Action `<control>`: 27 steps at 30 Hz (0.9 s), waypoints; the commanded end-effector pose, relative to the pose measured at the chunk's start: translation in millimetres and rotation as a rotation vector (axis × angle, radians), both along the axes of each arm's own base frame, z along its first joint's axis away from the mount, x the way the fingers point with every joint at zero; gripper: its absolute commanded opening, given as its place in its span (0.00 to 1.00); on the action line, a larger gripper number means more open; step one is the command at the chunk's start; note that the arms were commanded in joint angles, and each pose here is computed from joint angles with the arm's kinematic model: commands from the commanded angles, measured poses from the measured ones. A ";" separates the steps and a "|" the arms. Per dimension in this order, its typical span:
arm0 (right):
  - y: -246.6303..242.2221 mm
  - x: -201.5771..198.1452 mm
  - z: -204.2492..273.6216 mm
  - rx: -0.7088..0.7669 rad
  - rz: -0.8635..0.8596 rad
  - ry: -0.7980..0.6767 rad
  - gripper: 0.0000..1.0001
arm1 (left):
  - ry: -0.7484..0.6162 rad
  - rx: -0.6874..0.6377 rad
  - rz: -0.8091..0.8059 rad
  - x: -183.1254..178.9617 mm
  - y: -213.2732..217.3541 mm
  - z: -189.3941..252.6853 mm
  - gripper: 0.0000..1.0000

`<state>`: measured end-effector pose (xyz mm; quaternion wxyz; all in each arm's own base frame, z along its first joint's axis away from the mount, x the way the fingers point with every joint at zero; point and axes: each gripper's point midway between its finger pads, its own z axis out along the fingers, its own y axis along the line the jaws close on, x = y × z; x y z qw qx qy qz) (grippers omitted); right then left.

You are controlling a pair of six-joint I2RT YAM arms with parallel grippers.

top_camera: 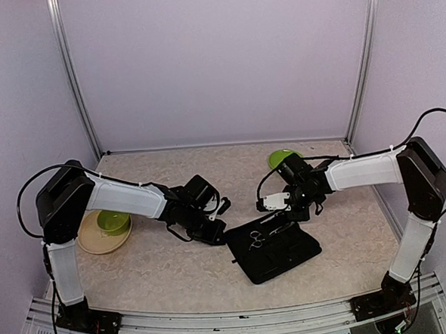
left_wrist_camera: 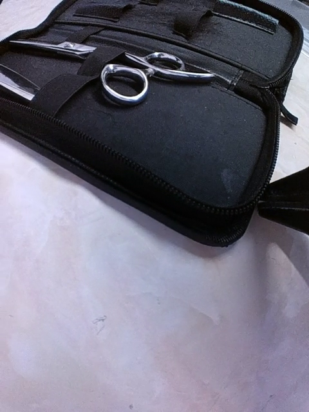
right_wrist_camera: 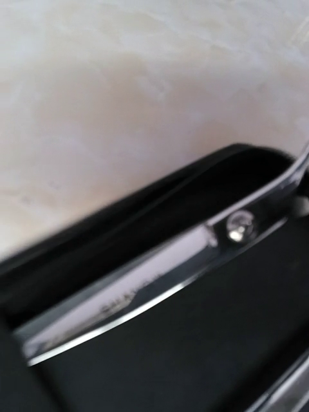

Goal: Sort the hair-cutting tools

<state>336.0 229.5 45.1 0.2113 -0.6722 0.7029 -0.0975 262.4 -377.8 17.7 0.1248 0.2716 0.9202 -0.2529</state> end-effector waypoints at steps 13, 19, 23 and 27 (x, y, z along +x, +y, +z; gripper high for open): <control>49.3 -31.4 -17.1 0.115 0.056 0.174 0.00 | 0.009 -0.018 0.002 9.0 -10.4 -6.6 0.00; 59.8 -30.6 -21.2 0.130 0.072 0.183 0.00 | 0.010 -0.018 -0.002 8.9 -11.8 -7.6 0.00; 71.2 -34.4 -18.9 0.163 0.065 0.232 0.00 | 0.006 -0.018 -0.002 9.7 -11.8 -6.1 0.00; 80.1 -41.6 -16.4 0.184 0.064 0.270 0.00 | 0.003 -0.020 0.002 11.2 -12.0 -5.2 0.00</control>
